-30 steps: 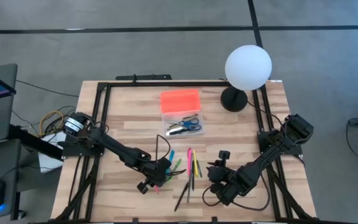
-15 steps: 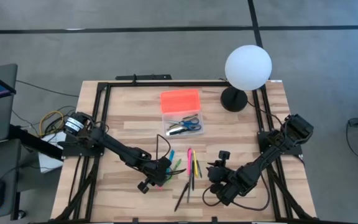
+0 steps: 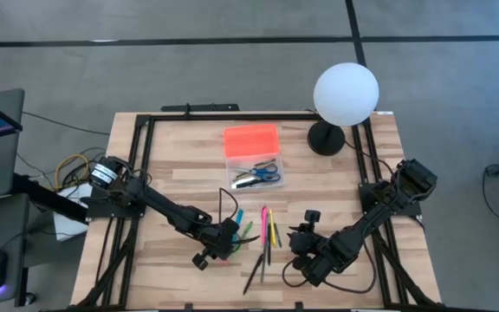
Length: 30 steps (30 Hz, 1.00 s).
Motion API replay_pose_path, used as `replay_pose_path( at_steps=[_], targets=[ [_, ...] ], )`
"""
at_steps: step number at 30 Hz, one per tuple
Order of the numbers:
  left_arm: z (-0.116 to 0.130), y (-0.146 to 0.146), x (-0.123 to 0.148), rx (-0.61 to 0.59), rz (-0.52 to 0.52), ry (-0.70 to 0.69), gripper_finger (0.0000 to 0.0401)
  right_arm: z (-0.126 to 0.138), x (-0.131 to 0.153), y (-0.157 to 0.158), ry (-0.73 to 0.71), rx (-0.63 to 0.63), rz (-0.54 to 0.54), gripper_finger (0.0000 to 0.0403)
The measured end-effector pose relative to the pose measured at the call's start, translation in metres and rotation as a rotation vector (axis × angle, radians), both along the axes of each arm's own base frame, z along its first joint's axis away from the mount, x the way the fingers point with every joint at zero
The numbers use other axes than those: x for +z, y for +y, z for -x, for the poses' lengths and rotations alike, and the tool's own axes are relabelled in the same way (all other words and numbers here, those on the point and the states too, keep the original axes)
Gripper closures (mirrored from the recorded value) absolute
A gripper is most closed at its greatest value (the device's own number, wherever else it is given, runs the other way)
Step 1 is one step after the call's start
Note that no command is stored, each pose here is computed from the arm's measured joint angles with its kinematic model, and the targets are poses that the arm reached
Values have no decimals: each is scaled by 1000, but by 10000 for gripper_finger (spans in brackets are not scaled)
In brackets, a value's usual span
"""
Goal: Pick & place school supplies into a supply box
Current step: Put the orange pencil into the supply box
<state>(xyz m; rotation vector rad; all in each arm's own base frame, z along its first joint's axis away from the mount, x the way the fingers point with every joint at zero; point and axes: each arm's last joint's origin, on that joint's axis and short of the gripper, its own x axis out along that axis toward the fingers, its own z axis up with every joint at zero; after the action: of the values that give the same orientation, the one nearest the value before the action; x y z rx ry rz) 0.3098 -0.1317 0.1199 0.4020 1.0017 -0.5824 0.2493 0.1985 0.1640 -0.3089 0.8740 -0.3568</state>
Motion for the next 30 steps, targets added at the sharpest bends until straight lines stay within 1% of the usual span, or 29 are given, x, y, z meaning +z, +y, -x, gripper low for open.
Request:
replay_pose_path(
  at_steps=[3, 6, 9, 12, 18, 23, 28, 30],
  targets=[
    [-5, -1, 8, 18, -38, 23, 347, 0, 0, 0, 0, 0, 0, 313],
    [-10, 1, 16, 64, -134, 36, 348, 0, 0, 0, 0, 0, 0, 313],
    [-16, 3, 27, 114, -235, 11, 348, 0, 0, 0, 0, 0, -1, 313],
    [-20, 6, 36, 149, -306, 1, 349, 0, 0, 0, 0, 2, -1, 313],
    [-32, 14, 52, 187, -300, -16, 364, 0, 0, 1, 0, 2, -1, 313],
    [-38, 24, 57, 220, -297, -19, 376, 0, 0, 1, 0, 2, -1, 313],
    [-42, 37, 58, 275, -334, -31, 375, 0, 0, 1, 1, 2, -1, 313],
    [-44, 43, 59, 317, -358, -45, 373, 0, 0, 1, 1, 2, -1, 313]
  ],
)
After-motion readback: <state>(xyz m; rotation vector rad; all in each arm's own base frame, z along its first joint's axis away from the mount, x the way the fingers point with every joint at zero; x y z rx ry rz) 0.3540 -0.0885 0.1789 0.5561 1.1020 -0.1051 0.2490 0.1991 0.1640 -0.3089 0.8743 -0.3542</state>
